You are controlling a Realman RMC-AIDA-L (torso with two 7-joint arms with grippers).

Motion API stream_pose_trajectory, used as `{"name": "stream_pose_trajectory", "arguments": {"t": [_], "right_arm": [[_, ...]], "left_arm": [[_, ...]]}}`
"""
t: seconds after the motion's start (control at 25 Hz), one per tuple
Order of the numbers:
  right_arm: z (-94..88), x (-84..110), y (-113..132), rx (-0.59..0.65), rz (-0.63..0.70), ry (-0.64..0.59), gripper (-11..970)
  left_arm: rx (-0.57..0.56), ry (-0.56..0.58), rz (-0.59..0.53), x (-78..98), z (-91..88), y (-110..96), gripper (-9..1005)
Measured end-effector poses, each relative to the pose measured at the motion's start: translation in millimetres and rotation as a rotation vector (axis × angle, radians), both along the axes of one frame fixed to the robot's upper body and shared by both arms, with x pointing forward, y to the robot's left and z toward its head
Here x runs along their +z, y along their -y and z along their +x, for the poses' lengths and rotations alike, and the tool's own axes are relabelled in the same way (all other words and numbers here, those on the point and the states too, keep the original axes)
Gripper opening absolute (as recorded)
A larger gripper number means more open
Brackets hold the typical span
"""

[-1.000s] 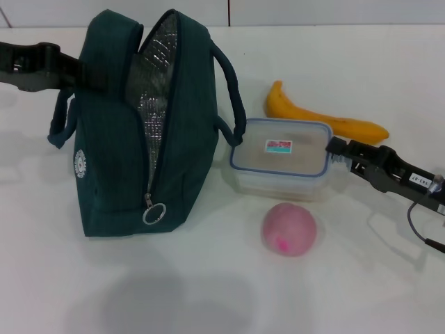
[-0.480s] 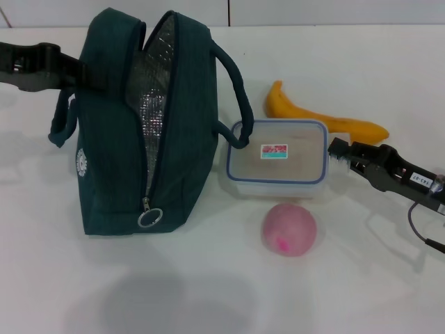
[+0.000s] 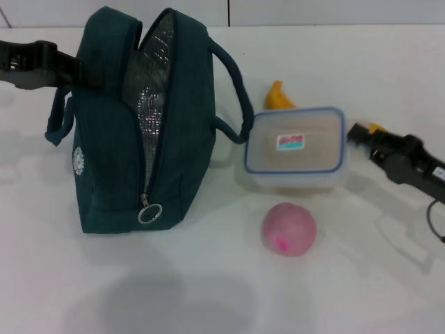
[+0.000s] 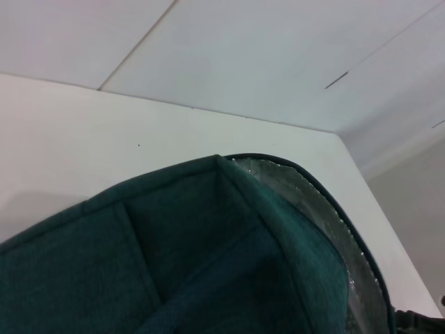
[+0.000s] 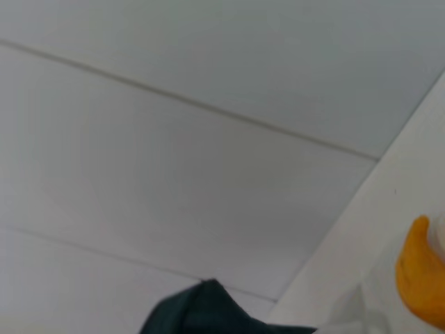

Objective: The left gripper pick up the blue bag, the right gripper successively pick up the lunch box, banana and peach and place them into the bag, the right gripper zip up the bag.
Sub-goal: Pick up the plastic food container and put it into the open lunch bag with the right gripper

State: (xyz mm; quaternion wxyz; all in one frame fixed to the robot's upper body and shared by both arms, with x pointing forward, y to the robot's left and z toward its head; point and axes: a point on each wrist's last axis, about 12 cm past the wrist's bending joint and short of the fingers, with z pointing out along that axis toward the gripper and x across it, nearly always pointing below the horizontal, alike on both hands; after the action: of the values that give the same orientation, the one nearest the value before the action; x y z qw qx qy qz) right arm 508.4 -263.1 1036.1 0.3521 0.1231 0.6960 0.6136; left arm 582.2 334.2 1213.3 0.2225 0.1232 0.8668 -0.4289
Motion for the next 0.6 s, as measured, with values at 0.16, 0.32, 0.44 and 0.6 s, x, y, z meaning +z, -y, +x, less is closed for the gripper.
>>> {"name": "stream_pose_trajectory", "arguments": {"t": [0.16, 0.32, 0.44, 0.6], "right_arm": [[-4.9, 6.7, 11.3, -0.041, 0.061, 0.04, 97], [-8.4, 16.1, 21.0, -0.066, 0.124, 0.093, 97], [-10.9, 22.6, 27.6, -0.083, 0.168, 0.13, 97], [-15.6, 23.9, 36.4, -0.113, 0.191, 0.137, 96]], "left_arm": [[0.0, 0.0, 0.001, 0.3, 0.0, -0.4, 35], [-0.003, -0.001, 0.001, 0.6, -0.4, -0.7, 35], [-0.006, -0.002, 0.001, 0.9, -0.6, -0.6, 35], [-0.009, 0.009, -0.015, 3.0, -0.3, 0.1, 35]]}}
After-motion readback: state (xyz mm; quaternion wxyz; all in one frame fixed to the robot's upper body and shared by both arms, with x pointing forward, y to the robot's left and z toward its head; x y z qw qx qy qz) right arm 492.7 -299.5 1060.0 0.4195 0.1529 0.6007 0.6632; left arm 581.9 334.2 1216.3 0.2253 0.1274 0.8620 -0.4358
